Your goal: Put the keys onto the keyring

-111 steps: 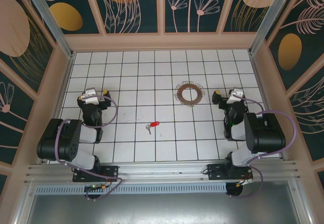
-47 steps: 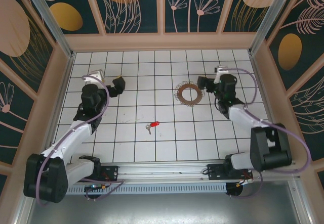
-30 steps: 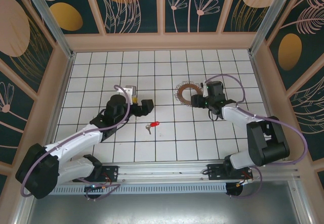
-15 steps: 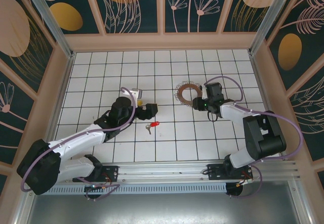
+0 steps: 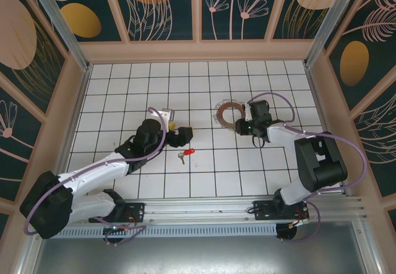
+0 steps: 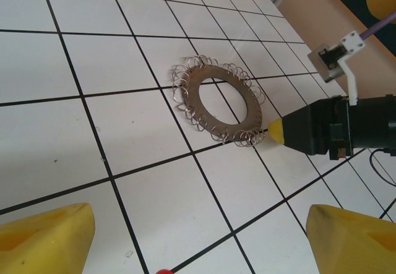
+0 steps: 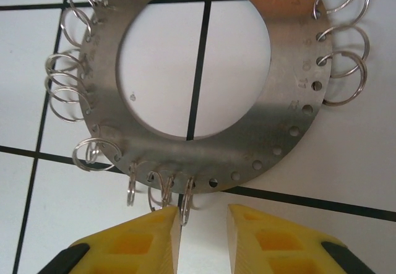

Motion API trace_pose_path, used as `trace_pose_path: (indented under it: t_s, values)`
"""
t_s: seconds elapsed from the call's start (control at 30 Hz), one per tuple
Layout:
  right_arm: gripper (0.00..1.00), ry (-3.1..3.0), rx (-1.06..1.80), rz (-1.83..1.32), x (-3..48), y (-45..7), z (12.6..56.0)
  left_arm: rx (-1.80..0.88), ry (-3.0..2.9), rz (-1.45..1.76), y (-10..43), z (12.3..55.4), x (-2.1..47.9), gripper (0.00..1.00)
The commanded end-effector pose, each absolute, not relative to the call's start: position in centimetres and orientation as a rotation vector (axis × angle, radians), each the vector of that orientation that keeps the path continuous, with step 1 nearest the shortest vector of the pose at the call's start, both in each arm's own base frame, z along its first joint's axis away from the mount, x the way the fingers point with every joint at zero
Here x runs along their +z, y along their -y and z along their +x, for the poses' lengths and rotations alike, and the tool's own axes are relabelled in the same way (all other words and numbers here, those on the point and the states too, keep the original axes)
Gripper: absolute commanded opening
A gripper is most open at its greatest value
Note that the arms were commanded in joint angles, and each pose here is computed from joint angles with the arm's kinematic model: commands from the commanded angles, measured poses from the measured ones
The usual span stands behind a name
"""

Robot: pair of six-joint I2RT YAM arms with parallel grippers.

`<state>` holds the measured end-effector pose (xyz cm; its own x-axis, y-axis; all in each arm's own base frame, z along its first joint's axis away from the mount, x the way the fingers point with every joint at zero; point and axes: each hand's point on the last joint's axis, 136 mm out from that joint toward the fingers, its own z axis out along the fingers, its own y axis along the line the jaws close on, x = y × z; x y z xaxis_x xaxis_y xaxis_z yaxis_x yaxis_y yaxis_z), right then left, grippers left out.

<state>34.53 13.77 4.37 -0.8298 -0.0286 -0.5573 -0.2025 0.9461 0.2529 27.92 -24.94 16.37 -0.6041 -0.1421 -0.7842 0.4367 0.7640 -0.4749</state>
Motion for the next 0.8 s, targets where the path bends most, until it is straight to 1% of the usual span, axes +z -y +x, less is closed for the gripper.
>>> trace_pose_path:
  t_s: [0.0, 0.37, 0.77]
  values:
    - [0.25, -2.507, 0.408, -0.161, 4.71, -13.83, 35.53, -0.845, -2.011, 0.223, 25.29, 28.12, 18.48, 0.88]
    - [0.22, -2.505, 0.445, -0.156, 4.17, -13.86, 35.91, -0.827, -2.021, 0.232, 25.28, 28.23, 18.17, 0.88]
    - [0.23, -2.492, 0.468, -0.161, 4.29, -14.17, 36.20, -0.833, -2.031, 0.241, 25.55, 28.20, 17.96, 0.89]
